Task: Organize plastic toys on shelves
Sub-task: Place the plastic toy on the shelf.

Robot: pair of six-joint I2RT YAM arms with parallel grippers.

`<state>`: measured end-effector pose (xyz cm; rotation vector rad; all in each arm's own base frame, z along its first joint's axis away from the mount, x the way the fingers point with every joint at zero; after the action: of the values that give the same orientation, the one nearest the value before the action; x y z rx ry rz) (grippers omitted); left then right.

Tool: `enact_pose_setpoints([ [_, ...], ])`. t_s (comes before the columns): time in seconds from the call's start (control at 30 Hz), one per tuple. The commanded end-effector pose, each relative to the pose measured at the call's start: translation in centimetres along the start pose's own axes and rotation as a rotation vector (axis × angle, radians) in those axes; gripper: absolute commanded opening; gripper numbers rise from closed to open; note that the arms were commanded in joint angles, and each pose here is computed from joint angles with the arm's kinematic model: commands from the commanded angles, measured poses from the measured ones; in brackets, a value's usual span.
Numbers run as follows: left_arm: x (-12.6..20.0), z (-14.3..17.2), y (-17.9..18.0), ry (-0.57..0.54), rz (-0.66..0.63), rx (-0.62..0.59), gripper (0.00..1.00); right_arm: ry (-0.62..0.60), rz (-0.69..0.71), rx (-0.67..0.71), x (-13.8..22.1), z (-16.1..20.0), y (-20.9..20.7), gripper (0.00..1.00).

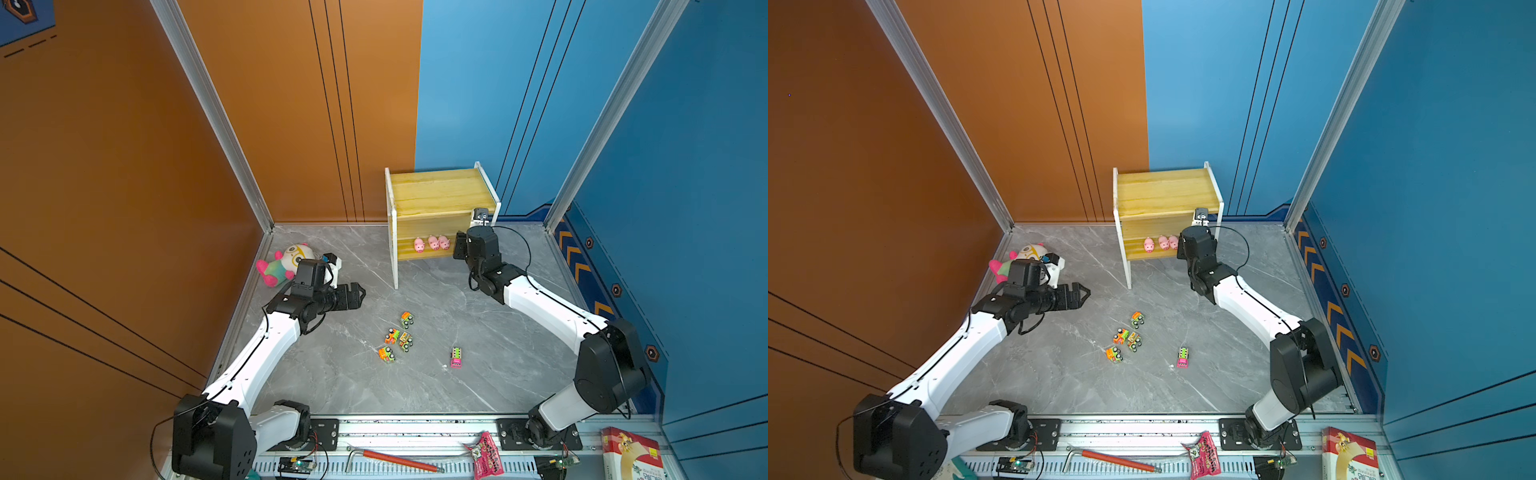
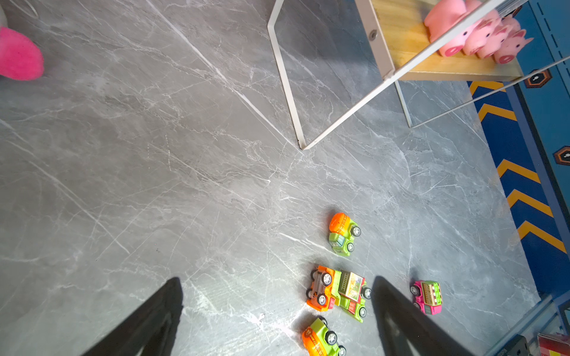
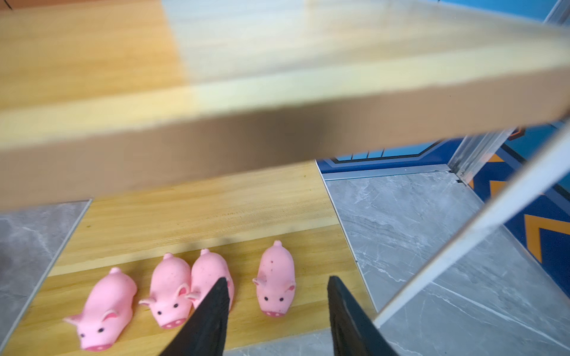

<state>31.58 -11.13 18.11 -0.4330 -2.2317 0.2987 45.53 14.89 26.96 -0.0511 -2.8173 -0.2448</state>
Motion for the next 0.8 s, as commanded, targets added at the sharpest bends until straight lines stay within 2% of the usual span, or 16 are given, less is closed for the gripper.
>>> enact_pose_setpoints([
  [0.0, 0.4, -0.8, -0.3, -0.010, 0.017, 0.012, 0.96, 0.083, -0.025, -0.023, 0.4, 2.1, -0.5, 0.48],
  [0.1, 0.4, -0.8, -0.3, -0.009, 0.019, 0.011, 0.96, 0.120, -0.031, -0.037, 0.7, 3.3, -0.8, 0.44],
  [0.47, 0.1, -0.6, -0.1, 0.001, 0.008, 0.011, 0.96, 0.257, -0.089, -0.039, 4.1, 6.7, -2.6, 0.44],
  [0.6, -0.2, -0.3, -0.4, 0.008, -0.004, -0.016, 0.96, 0.289, -0.077, -0.121, 5.1, 7.1, -5.3, 0.44],
  [0.77, -0.7, 0.7, -1.5, 0.026, -0.023, -0.086, 0.96, 0.280, -0.031, -0.320, 5.2, 5.7, -9.8, 0.45],
])
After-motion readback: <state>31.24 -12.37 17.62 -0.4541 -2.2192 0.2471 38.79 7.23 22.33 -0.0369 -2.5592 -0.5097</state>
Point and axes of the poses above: each gripper's point midway between its finger pads, its own x axis back along the fingers, its own y axis along the line the jaws close on, z = x × y, the point moved 1 cm from there along x, back along the fingers, and after that the axes turned 4 degrees about -x, right-handed, at the moved point
